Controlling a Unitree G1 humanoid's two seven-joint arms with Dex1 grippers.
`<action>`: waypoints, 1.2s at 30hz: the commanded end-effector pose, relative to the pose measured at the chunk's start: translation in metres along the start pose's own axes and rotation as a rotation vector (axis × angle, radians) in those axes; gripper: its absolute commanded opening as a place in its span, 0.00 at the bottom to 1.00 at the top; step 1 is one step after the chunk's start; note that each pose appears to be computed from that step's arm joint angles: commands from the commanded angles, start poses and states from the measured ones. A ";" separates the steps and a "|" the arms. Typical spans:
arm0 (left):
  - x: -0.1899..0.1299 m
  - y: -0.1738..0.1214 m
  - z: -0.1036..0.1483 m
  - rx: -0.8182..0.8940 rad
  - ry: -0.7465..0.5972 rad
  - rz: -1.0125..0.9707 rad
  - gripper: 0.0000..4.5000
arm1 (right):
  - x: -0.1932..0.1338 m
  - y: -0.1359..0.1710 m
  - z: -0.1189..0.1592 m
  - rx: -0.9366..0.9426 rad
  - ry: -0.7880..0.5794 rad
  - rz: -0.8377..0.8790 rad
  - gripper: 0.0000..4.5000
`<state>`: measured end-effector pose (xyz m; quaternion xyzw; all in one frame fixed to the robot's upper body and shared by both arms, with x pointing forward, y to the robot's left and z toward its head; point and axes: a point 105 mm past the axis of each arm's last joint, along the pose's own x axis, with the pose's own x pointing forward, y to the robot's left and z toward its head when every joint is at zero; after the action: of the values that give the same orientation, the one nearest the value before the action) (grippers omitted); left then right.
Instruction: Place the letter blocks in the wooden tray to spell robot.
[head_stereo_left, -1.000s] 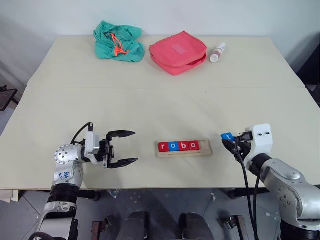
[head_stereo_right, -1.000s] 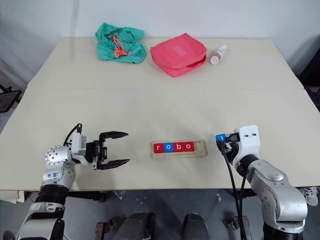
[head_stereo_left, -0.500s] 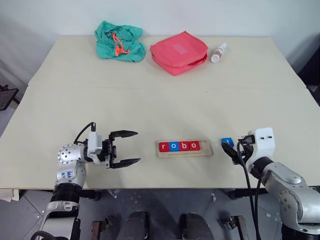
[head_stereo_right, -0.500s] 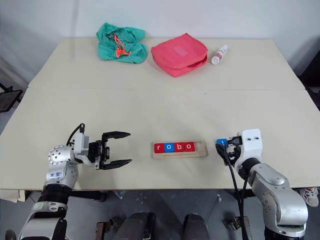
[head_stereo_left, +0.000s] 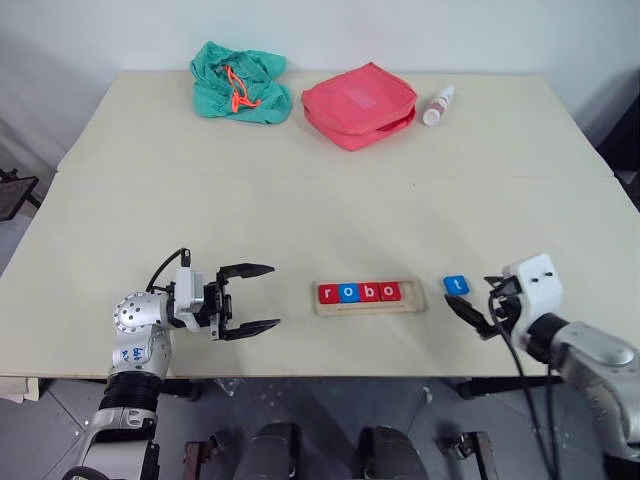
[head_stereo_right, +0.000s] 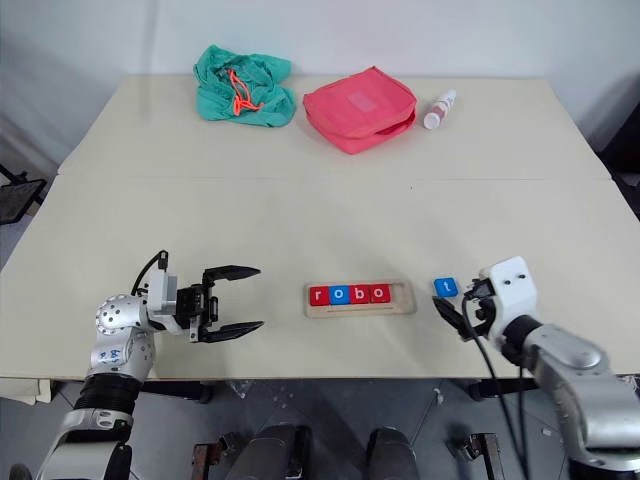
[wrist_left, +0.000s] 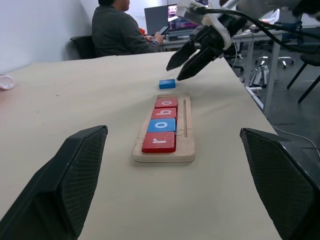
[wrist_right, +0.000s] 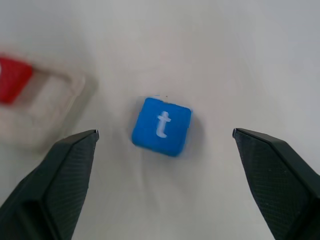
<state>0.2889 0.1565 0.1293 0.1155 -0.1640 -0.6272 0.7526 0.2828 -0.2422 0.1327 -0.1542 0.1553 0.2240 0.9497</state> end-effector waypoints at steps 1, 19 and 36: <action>-0.001 0.000 0.006 0.033 -0.006 0.017 1.00 | -0.003 -0.003 0.015 -0.158 -0.030 0.140 1.00; -0.006 -0.015 0.005 0.035 0.002 0.091 1.00 | 0.022 -0.039 0.025 -0.641 0.186 0.610 1.00; -0.015 -0.028 0.009 0.031 0.031 0.140 1.00 | 0.050 -0.034 0.016 -0.674 0.254 0.715 0.79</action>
<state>0.2602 0.1621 0.1173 0.1149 -0.1569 -0.5737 0.7956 0.3451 -0.2440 0.1389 -0.4100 0.2182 0.5530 0.6917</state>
